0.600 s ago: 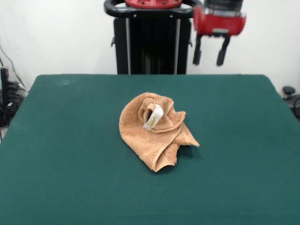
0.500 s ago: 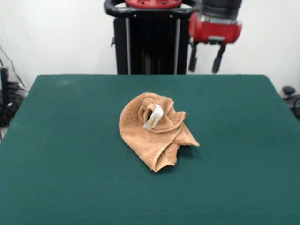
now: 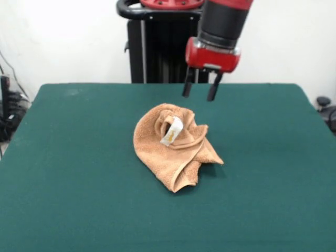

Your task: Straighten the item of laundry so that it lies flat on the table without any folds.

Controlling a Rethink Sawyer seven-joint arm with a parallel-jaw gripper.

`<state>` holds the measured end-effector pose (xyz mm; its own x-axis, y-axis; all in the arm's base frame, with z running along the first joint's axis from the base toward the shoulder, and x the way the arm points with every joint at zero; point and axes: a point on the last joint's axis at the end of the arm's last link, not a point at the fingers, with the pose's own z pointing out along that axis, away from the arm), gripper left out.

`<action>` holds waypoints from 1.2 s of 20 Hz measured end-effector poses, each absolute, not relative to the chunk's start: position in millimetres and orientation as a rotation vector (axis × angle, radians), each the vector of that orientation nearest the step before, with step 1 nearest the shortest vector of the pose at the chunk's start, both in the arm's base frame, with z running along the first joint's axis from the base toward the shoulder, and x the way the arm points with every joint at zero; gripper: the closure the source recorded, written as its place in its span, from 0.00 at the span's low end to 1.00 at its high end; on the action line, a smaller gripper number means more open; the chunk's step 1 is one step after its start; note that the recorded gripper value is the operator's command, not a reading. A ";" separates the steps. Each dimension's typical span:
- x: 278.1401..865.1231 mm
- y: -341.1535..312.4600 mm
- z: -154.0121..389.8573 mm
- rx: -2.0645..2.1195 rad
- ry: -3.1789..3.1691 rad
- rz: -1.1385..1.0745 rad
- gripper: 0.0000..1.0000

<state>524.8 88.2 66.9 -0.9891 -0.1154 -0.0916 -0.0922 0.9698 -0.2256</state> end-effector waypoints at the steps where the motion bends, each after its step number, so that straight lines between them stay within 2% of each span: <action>1: 523.5 86.2 63.2 -0.154 3.018 -0.343 0.00; 13: 515.4 72.6 8.4 -0.083 2.982 -0.399 0.00; 24: 513.1 80.1 -10.7 -0.039 2.932 -0.459 0.00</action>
<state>513.1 80.1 -10.7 -0.9846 -0.0523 -0.1669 0.0012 0.9522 -0.3055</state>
